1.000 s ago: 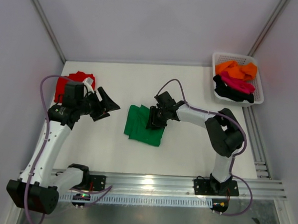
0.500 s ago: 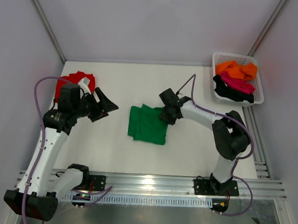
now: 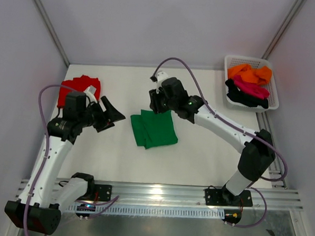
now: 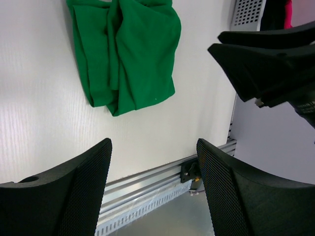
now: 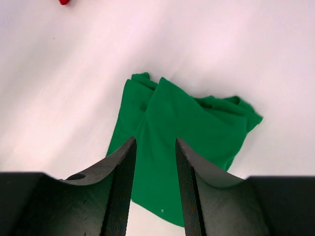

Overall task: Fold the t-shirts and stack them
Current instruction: Fold the long partially folded tshirt into a neat square

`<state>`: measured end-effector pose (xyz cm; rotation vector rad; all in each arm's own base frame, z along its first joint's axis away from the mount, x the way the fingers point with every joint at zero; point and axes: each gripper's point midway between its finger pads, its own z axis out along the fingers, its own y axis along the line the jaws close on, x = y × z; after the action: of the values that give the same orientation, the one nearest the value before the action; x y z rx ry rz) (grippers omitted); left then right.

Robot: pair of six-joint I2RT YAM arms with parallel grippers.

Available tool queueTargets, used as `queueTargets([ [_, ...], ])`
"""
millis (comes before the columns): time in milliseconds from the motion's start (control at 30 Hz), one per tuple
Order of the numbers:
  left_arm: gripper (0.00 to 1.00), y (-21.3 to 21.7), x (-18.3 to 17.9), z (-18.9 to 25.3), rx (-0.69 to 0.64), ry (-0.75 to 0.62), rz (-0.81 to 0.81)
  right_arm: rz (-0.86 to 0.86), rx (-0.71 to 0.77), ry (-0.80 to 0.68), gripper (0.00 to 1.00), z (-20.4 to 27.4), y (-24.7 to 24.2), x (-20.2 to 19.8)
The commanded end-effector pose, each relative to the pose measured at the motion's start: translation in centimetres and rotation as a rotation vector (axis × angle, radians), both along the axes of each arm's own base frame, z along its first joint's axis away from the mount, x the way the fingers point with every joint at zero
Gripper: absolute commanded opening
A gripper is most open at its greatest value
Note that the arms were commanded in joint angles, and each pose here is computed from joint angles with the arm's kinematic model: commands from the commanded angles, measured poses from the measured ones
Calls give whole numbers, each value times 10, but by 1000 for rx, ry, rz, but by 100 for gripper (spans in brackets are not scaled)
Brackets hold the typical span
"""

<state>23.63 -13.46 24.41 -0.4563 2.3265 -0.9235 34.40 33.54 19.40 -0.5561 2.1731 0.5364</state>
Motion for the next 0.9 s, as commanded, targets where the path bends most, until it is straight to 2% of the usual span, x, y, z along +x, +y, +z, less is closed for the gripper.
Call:
queueTargets([
  [0,73,-3,1,0,-15,-5,-8,202,-139,-162,42,25,-7,-10],
  [133,73,-3,2,-2,-18,1,-6,223,-347,-241,42,6,-30,-5],
  [233,73,-3,2,-3,-18,4,-3,241,-414,-294,42,-3,-37,0],
  [433,73,-1,-1,-3,-18,7,10,348,-703,-283,42,-46,-42,6],
  [667,73,5,-5,-6,15,7,30,503,-770,-189,42,-82,-19,-10],
  [867,73,6,-4,-7,25,10,35,584,-756,-108,41,-105,1,-31],
])
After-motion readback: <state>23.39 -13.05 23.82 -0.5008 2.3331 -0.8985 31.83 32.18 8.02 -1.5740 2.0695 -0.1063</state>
